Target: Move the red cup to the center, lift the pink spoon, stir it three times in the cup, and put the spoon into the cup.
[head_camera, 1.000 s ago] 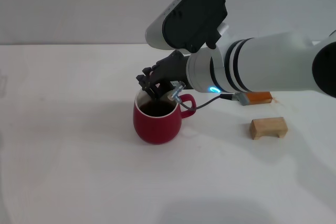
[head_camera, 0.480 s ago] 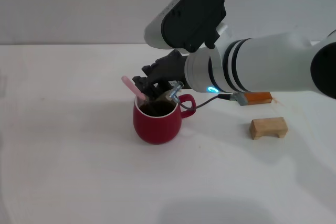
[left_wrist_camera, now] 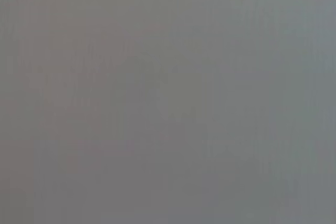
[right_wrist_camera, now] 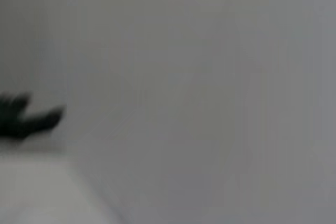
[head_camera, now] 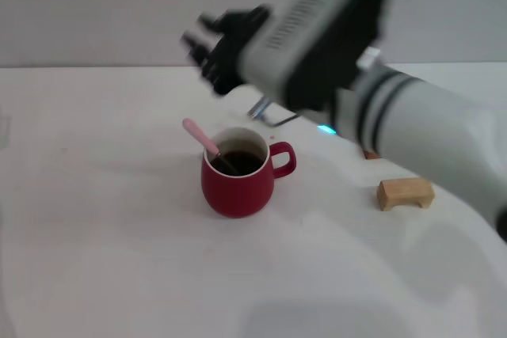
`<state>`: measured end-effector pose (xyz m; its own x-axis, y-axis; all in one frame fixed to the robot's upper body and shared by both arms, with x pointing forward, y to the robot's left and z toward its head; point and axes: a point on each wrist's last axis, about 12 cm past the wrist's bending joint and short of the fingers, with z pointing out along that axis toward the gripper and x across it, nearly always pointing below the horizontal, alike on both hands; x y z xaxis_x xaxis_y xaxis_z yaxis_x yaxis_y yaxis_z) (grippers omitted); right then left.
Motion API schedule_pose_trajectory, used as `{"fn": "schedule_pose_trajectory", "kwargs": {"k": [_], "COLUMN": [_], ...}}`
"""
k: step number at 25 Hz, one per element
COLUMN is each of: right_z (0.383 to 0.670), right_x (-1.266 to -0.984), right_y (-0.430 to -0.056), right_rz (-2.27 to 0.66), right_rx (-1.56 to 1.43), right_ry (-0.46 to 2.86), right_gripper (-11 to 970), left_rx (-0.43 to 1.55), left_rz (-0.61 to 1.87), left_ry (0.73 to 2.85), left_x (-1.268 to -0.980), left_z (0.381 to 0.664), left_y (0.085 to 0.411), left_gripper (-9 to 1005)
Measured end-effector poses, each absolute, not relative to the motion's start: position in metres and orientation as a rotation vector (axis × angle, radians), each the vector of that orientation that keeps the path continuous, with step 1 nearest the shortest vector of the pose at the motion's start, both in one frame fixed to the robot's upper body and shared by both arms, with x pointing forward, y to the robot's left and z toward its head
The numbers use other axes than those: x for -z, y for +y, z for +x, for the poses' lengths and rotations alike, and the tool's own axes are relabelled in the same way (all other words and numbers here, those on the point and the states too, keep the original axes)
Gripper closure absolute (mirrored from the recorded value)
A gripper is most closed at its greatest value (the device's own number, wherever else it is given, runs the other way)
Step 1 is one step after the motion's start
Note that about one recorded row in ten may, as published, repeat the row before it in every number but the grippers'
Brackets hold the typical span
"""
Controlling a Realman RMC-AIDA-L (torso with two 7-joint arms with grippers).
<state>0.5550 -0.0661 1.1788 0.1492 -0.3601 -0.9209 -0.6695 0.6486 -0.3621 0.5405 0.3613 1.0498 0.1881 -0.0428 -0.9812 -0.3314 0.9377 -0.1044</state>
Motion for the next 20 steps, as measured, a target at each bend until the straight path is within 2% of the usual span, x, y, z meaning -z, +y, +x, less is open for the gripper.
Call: {"fn": "schedule_pose_trajectory", "kwargs": {"k": [1, 8, 13, 15, 17, 20], "right_z": [0.555, 0.537, 0.519, 0.499, 0.494, 0.472], "right_x": [-1.179, -1.156, -1.13, -1.107, -1.101, -1.075], "right_y": [-0.066, -0.133, -0.188, -0.228, -0.238, -0.283], "right_rz": [-0.915, -0.563, -0.315, -0.162, -0.12, 0.032], "right_rx": [-0.274, -0.224, -0.147, -0.044, -0.015, 0.139], "right_ry": [1.46, 1.25, 1.242, 1.202, 1.196, 1.198], "right_gripper": [707, 698, 518, 477, 437, 376], "left_rx": [-0.202, -0.174, -0.167, -0.164, -0.164, -0.17], "left_rz": [-0.327, -0.313, -0.306, -0.294, -0.291, -0.294], "left_ry": [1.372, 1.381, 1.381, 1.384, 1.387, 1.388], "left_x": [-1.05, -1.05, -1.049, -1.049, -1.048, -1.047], "left_z": [0.541, 0.543, 0.544, 0.543, 0.543, 0.54], "left_y": [0.361, 0.356, 0.354, 0.353, 0.353, 0.355], "left_gripper": [167, 167, 167, 167, 167, 167]}}
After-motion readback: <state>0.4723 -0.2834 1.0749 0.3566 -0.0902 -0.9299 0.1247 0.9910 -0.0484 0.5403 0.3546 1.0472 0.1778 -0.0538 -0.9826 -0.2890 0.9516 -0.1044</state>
